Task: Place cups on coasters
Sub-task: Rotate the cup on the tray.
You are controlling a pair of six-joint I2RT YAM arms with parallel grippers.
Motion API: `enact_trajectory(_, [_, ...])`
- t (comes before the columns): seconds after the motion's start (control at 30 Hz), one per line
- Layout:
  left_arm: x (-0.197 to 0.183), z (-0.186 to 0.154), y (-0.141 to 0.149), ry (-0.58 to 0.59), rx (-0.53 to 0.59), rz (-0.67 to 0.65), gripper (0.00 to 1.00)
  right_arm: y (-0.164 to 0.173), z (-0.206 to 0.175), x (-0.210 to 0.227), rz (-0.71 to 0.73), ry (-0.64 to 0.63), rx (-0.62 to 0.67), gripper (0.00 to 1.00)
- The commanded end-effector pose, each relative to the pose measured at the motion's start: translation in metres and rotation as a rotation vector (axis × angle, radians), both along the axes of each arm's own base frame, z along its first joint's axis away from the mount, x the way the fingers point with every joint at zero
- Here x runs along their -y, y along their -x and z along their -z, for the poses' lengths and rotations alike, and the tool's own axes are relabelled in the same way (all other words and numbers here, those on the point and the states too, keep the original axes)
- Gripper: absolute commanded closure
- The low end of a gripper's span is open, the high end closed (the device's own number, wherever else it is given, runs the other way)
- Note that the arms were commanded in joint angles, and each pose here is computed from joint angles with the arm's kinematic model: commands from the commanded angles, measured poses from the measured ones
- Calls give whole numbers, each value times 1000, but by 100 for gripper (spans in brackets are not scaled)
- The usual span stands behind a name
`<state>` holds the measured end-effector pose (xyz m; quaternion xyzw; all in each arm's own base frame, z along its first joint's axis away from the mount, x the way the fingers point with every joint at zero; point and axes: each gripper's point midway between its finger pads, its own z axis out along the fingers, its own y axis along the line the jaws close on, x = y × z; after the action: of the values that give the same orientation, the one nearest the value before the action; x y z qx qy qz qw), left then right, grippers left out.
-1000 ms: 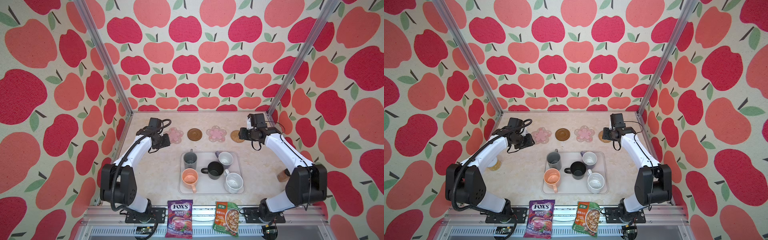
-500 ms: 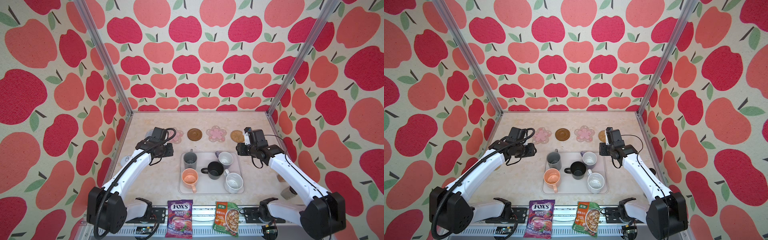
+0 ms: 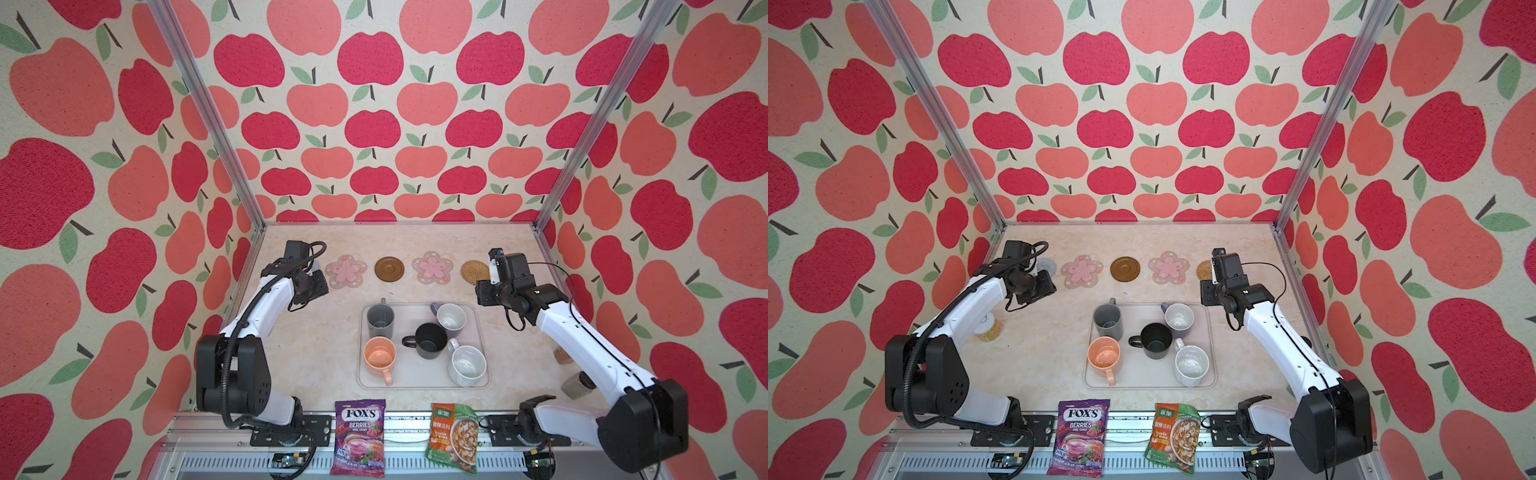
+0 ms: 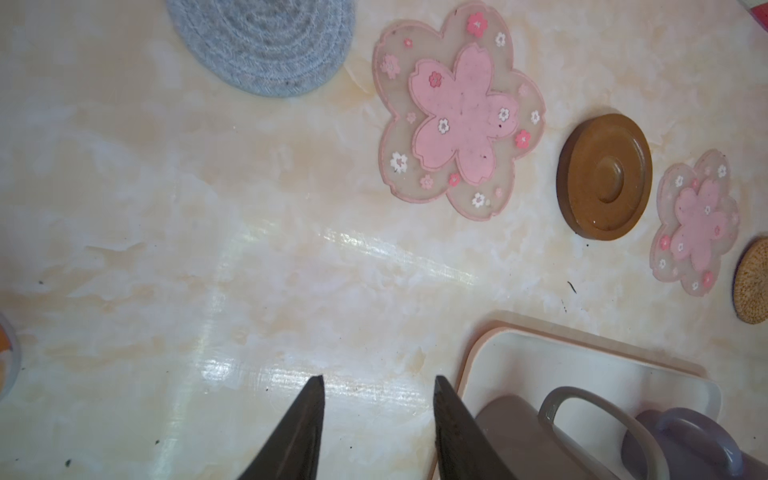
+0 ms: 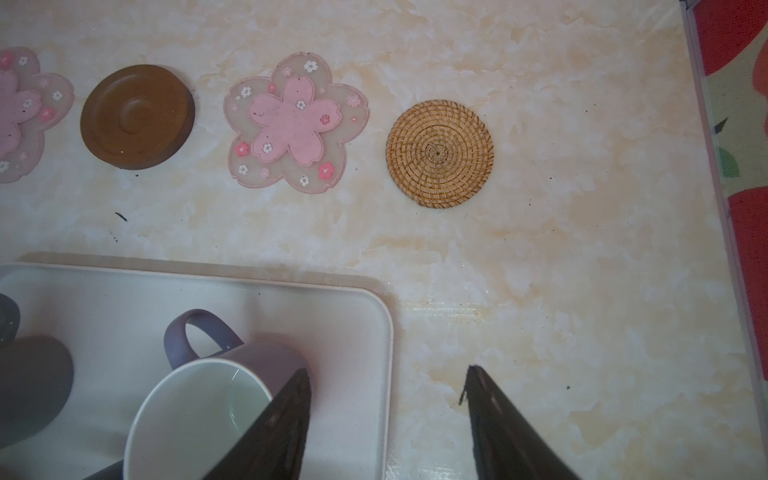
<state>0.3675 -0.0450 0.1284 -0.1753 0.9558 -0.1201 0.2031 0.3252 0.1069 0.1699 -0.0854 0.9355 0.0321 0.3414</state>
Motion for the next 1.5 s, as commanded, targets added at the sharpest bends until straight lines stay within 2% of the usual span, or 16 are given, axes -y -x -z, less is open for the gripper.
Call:
enact_trajectory(0.0, [0, -17, -25, 9, 40, 16, 55, -8, -11, -2, -4, 13, 27, 38])
enact_trajectory(0.17, [5, -11, -33, 28, 40, 34, 55, -12, -11, -14, -40, -30, 12, 37])
enact_trajectory(0.3, [5, 1, -27, 32, 12, 36, 55, -16, -10, -32, -106, -66, -18, 37])
enact_trajectory(0.53, [9, 8, -9, 57, 1, 37, 55, -23, -4, -61, -184, -42, -83, 37])
enact_trajectory(0.77, [9, 5, 3, 57, 8, 43, 55, -16, 11, -96, -321, 60, -169, 37])
enact_trajectory(1.17, [13, 2, 12, 70, 13, 49, 55, 10, 42, -132, -479, 128, -322, 37])
enact_trajectory(1.47, [21, -2, 14, 71, 20, 63, 54, 20, 69, -137, -551, 246, -416, 38])
